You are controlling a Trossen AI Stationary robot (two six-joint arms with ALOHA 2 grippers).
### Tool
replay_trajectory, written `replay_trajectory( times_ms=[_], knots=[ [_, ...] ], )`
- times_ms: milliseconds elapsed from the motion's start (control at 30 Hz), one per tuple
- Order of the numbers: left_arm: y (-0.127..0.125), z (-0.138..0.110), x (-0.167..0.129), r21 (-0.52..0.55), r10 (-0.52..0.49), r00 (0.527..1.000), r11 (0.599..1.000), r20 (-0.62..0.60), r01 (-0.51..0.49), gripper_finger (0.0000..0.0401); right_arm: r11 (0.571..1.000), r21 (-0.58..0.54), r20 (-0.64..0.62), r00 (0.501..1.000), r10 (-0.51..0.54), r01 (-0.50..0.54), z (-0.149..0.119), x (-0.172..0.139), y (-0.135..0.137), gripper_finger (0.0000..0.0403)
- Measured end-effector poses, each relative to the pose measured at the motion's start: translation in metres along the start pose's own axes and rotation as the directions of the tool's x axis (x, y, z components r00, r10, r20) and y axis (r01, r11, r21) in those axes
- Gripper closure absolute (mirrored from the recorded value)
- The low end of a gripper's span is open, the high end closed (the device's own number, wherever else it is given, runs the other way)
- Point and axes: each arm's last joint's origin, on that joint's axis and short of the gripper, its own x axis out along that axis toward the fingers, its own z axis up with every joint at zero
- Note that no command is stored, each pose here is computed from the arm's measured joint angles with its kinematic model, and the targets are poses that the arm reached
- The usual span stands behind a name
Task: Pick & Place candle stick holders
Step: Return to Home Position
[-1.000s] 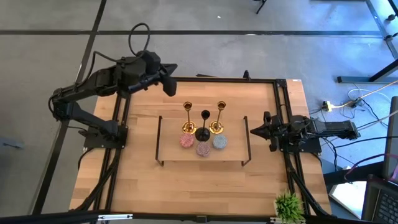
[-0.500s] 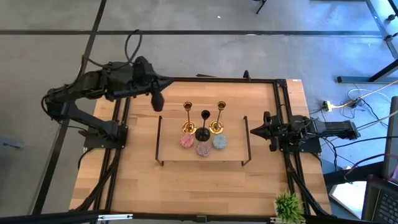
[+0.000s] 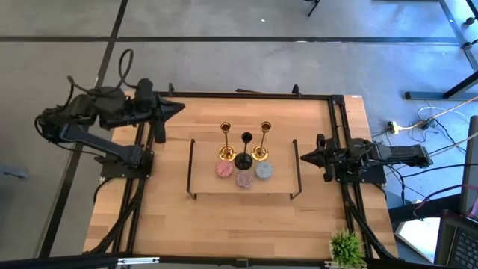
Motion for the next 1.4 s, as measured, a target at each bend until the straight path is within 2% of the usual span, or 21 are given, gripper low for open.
replay_trajectory(
  times_ms=[300, 600, 1000, 1400],
  knots=[
    [0.007, -0.059, -0.007, -0.071, -0.122, 0.986, 0.989, 0.114, 0.13, 0.0399, 1.0, 0.0, 0.0, 1.0, 0.0, 0.0, 0.0, 0.0, 0.0, 0.0402],
    [0.02, -0.114, -0.014, -0.061, -0.231, 0.962, 0.968, 0.147, 0.242, 0.04, 1.0, 0.0, 0.0, 1.0, 0.001, -0.001, 0.0, 0.0, 0.0, 0.0402],
    [0.032, -0.162, -0.013, -0.038, -0.24, 0.963, 0.968, 0.122, 0.247, 0.0399, 1.0, 0.0, 0.0, 1.0, 0.001, -0.001, 0.0, 0.0, 0.0, 0.0402],
    [0.044, -0.202, -0.013, -0.099, -0.242, 0.953, 0.96, 0.183, 0.263, 0.0399, 1.0, 0.0, 0.0, 1.0, 0.002, -0.002, 0.0, 0.0, 0.0, 0.0402]
  ],
)
